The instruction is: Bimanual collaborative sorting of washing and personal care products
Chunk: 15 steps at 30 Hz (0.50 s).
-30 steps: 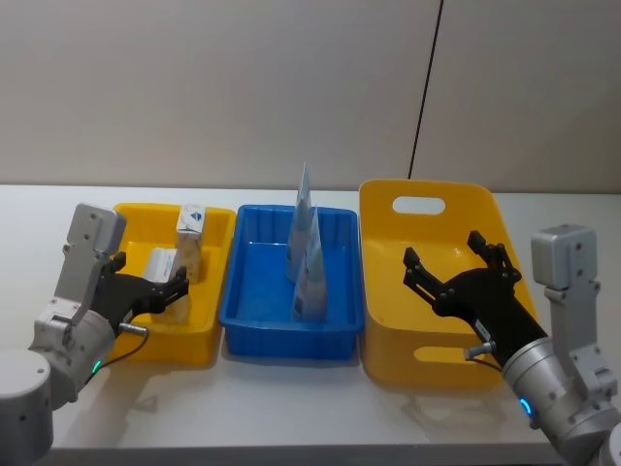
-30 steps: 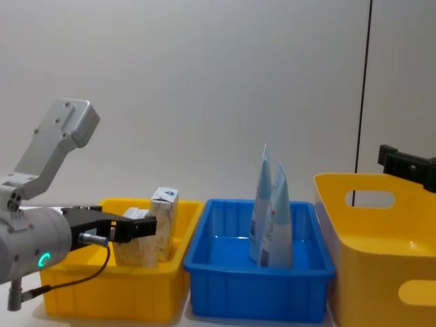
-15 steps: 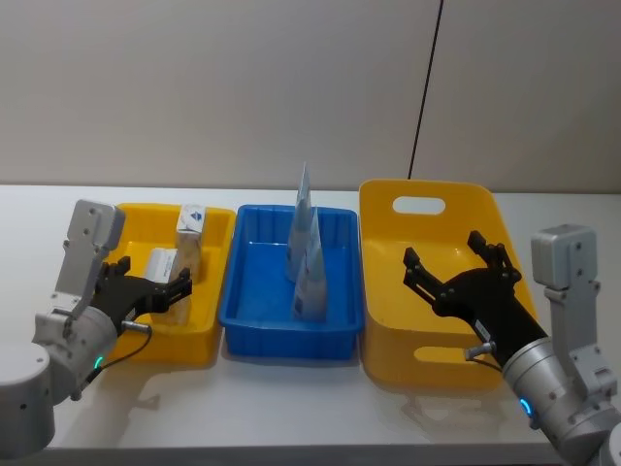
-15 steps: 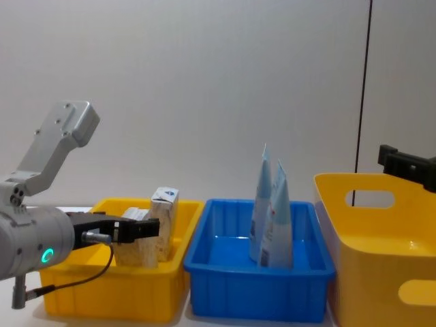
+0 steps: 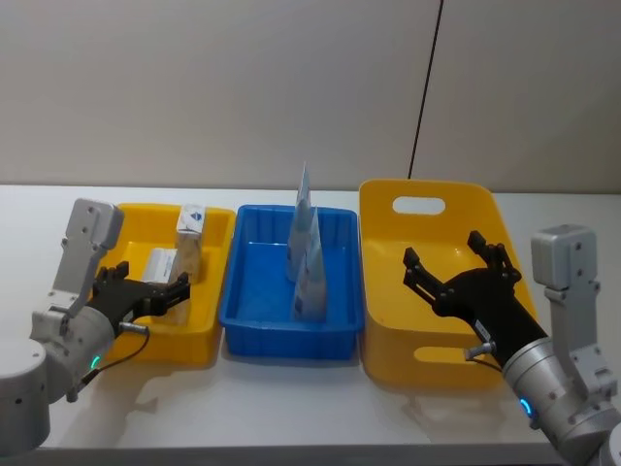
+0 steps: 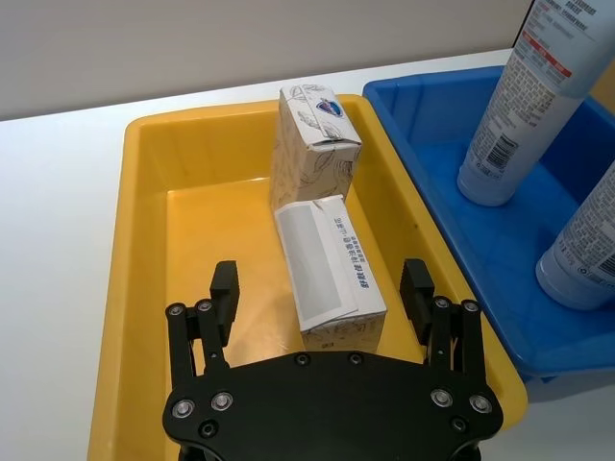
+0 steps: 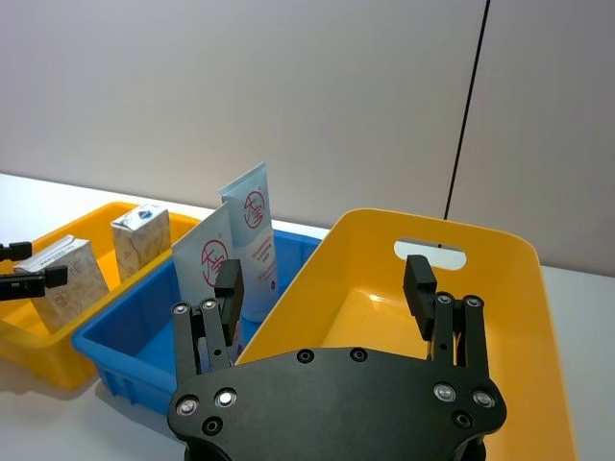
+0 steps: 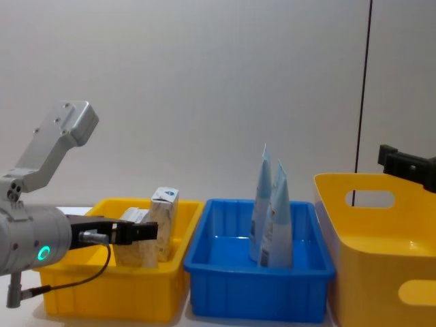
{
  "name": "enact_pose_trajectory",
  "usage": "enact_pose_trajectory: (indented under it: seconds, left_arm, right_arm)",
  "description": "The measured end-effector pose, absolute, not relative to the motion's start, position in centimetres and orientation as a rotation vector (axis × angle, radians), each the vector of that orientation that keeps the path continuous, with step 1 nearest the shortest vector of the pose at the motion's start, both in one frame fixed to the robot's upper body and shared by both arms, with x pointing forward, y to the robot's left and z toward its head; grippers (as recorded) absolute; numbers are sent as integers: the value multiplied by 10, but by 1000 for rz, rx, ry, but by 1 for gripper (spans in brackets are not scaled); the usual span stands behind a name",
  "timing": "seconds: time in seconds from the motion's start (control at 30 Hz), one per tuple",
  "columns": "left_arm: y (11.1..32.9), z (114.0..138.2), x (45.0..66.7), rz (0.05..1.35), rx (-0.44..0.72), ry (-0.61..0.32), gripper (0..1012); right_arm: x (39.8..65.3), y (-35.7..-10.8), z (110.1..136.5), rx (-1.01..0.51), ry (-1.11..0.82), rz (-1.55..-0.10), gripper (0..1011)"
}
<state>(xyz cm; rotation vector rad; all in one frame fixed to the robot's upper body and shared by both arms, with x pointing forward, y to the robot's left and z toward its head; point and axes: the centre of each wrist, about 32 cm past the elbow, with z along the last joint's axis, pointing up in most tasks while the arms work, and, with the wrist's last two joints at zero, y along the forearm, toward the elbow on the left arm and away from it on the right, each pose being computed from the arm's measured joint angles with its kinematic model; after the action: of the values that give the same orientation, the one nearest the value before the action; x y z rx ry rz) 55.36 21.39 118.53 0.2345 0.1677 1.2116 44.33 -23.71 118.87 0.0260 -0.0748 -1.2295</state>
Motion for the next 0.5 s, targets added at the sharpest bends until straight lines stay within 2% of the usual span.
enact_pose_trajectory:
  seconds: [0.07, 0.3, 0.33, 0.37, 0.4, 0.5]
  left_arm:
    - [214, 1186, 554, 1212, 236, 169, 991]
    - [215, 1187, 553, 1213, 243, 172, 849]
    - [215, 1187, 553, 1213, 245, 173, 794]
    - [215, 1187, 553, 1213, 245, 174, 781]
    - [215, 1187, 553, 1213, 247, 174, 716]
    - [215, 1188, 553, 1213, 248, 175, 658]
  right_arm:
    - [443, -237, 1189, 26, -75, -1229, 1002]
    - [443, -237, 1189, 26, -75, -1229, 1002]
    - [443, -237, 1189, 26, -75, -1229, 1002]
    - [443, -237, 1189, 26, -75, -1229, 1002]
    - [443, -237, 1189, 26, -75, -1229, 1002]
    - [443, -237, 1189, 26, -75, -1229, 1002]
